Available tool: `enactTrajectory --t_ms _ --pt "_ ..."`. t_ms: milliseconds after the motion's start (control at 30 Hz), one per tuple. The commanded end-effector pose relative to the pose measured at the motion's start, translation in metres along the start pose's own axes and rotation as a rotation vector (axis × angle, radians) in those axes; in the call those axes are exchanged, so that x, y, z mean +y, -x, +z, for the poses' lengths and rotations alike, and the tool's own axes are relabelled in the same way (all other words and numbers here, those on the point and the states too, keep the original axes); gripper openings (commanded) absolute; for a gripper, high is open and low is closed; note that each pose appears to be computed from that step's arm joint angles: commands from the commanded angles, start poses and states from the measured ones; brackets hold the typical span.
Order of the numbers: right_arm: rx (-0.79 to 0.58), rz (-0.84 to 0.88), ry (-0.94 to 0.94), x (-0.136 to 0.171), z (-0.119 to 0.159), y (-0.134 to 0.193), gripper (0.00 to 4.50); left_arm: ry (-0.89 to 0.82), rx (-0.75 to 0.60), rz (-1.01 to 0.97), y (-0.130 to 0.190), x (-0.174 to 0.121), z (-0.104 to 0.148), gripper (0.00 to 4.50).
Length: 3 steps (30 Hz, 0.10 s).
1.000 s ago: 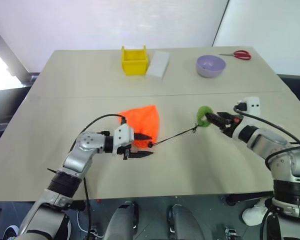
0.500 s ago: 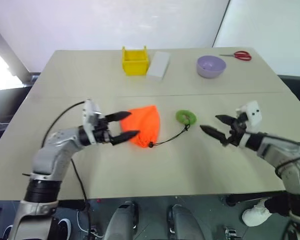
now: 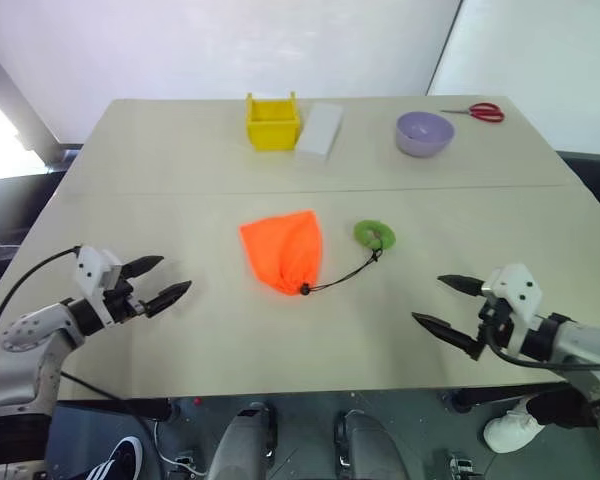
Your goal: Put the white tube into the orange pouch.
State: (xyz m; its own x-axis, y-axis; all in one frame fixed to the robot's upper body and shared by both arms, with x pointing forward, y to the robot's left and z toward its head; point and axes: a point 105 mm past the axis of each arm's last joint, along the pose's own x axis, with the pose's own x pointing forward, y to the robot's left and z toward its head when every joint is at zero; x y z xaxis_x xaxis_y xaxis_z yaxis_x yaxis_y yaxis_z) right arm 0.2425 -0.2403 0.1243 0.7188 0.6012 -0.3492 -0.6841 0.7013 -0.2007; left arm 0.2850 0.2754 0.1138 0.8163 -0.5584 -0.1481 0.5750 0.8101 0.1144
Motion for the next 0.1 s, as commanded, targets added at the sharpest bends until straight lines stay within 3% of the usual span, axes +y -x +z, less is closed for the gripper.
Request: enactTrajectory --t_ms 33,100 --pt "-0.029 -0.008 0.047 -0.0091 0.0114 0.0075 4.50 -0.023 -0.014 0.058 0.0068 0.0106 0.0062 4.45" --pt "-0.031 -0.017 0.059 -0.0130 0.0118 0.0070 4.50 0.000 0.012 0.057 0.0063 0.0110 0.0030 4.45"
